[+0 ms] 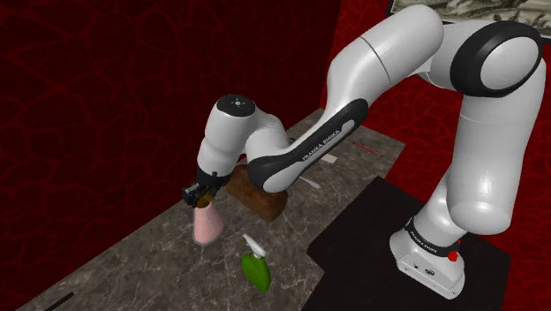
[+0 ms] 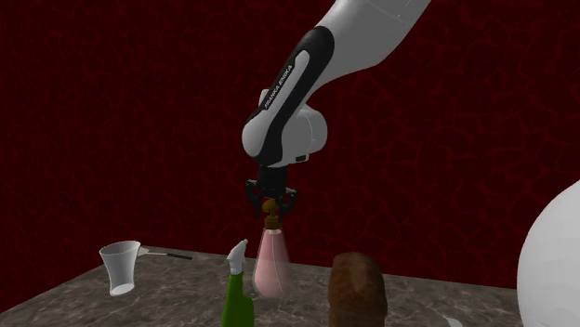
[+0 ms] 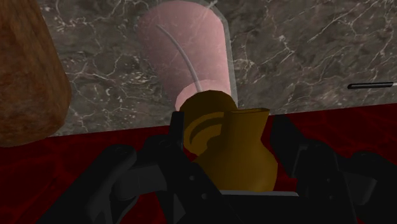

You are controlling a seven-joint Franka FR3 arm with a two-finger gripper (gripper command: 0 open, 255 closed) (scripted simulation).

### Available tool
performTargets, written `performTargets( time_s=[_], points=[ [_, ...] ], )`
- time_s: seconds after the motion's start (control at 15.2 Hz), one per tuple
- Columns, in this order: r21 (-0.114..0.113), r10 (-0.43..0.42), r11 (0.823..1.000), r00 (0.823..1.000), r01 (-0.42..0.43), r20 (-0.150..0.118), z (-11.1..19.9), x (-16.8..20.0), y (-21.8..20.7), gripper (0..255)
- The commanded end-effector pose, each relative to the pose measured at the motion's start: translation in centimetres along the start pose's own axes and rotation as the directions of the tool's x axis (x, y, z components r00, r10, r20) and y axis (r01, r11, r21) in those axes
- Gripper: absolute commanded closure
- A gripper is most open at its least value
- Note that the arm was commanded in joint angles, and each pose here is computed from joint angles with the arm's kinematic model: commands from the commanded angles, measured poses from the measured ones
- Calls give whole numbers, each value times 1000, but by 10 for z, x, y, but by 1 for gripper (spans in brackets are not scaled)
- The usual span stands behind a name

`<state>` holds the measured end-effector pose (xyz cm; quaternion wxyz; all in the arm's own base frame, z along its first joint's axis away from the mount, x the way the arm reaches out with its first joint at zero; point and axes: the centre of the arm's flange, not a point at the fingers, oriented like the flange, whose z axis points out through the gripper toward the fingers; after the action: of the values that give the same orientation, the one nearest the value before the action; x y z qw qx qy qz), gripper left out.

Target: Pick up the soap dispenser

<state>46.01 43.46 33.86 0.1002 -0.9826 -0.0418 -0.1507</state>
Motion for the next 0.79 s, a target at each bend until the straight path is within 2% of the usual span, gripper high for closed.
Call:
performTargets(
  time_s=[0.0,0.73],
  points=[
    [-1,0,1000,1000,0,1,-4,1,-1,255],
    [-1,0,1000,1000,0,1,-59,19,-12,255]
  ],
)
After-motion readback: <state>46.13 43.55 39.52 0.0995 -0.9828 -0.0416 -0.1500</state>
